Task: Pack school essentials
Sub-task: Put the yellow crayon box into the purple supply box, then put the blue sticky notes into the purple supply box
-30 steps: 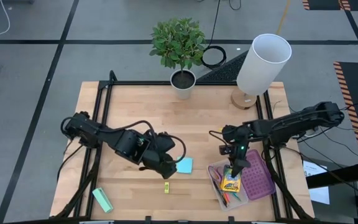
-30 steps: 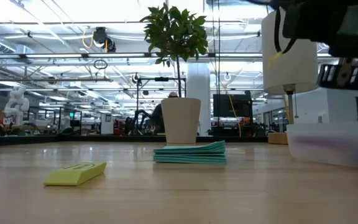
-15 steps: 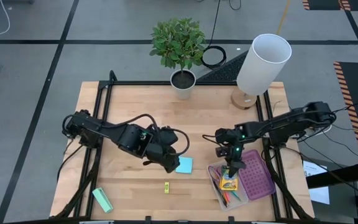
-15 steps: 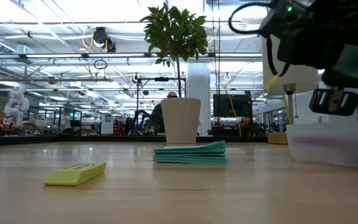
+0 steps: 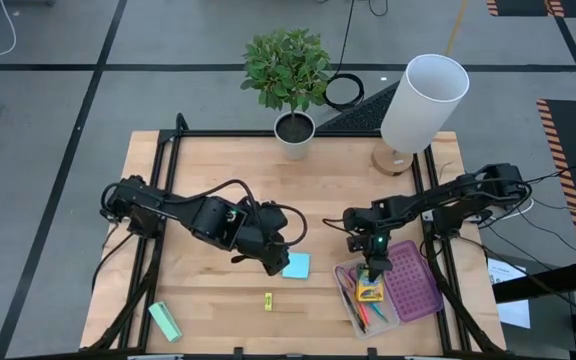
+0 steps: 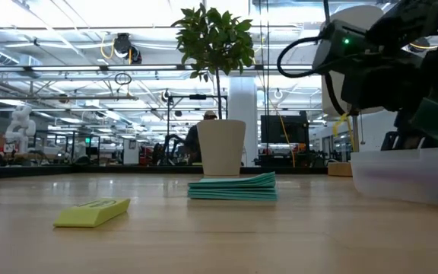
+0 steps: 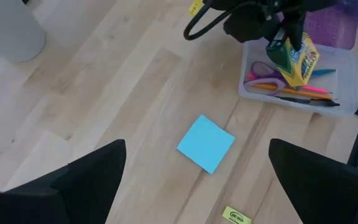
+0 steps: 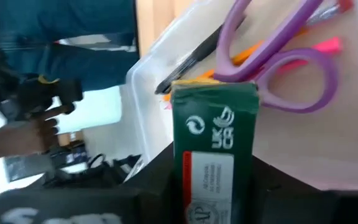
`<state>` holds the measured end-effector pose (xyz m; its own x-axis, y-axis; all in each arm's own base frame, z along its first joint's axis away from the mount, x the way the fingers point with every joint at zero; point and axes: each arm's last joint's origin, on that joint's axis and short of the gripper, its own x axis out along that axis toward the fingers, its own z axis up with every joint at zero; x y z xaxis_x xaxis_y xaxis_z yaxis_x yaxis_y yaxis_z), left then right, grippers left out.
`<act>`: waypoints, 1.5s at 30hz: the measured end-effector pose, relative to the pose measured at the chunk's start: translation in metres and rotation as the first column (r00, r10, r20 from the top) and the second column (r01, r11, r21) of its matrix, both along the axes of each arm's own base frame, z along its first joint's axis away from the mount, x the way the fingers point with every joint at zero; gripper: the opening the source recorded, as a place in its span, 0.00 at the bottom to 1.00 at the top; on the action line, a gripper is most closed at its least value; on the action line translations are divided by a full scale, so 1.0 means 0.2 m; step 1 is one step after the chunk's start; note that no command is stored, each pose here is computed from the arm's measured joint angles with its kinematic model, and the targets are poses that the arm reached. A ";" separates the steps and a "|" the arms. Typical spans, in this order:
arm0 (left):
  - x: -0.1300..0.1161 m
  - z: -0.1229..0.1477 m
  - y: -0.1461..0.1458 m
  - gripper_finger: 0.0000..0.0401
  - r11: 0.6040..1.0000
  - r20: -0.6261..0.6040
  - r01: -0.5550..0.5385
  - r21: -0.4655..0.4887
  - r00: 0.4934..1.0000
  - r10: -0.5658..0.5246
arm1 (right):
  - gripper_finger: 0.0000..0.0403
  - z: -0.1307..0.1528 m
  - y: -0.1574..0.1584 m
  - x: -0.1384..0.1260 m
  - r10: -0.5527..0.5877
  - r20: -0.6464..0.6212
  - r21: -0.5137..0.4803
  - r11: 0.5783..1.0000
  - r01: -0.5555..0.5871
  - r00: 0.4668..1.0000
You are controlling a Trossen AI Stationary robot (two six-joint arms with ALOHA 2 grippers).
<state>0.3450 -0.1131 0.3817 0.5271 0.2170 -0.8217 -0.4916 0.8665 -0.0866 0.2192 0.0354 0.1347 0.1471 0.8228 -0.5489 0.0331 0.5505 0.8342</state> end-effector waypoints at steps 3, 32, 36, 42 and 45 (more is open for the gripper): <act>0.00 0.00 0.00 0.99 1.000 0.003 0.003 0.001 1.000 -0.003 | 0.31 0.00 0.00 0.00 -0.015 0.003 -0.032 0.999 0.015 1.000; 0.02 0.01 0.02 0.99 1.000 0.017 0.018 0.011 1.000 -0.019 | 0.67 0.34 -0.04 -0.13 -0.381 0.242 -0.363 0.817 0.448 0.892; 0.02 0.01 0.03 0.99 1.000 0.018 0.011 0.010 1.000 -0.011 | 0.62 0.54 0.03 -0.16 -0.584 0.290 -0.226 0.728 0.647 0.758; 0.04 -0.09 0.07 0.99 0.999 -0.050 -0.012 -0.038 0.999 0.011 | 0.53 0.85 0.19 -0.19 -0.734 0.389 -0.019 0.598 0.801 0.557; 0.06 -0.19 0.05 0.99 0.997 -0.085 0.007 -0.079 0.996 -0.014 | 0.51 0.96 0.26 -0.20 -0.729 0.445 0.018 0.588 0.808 0.520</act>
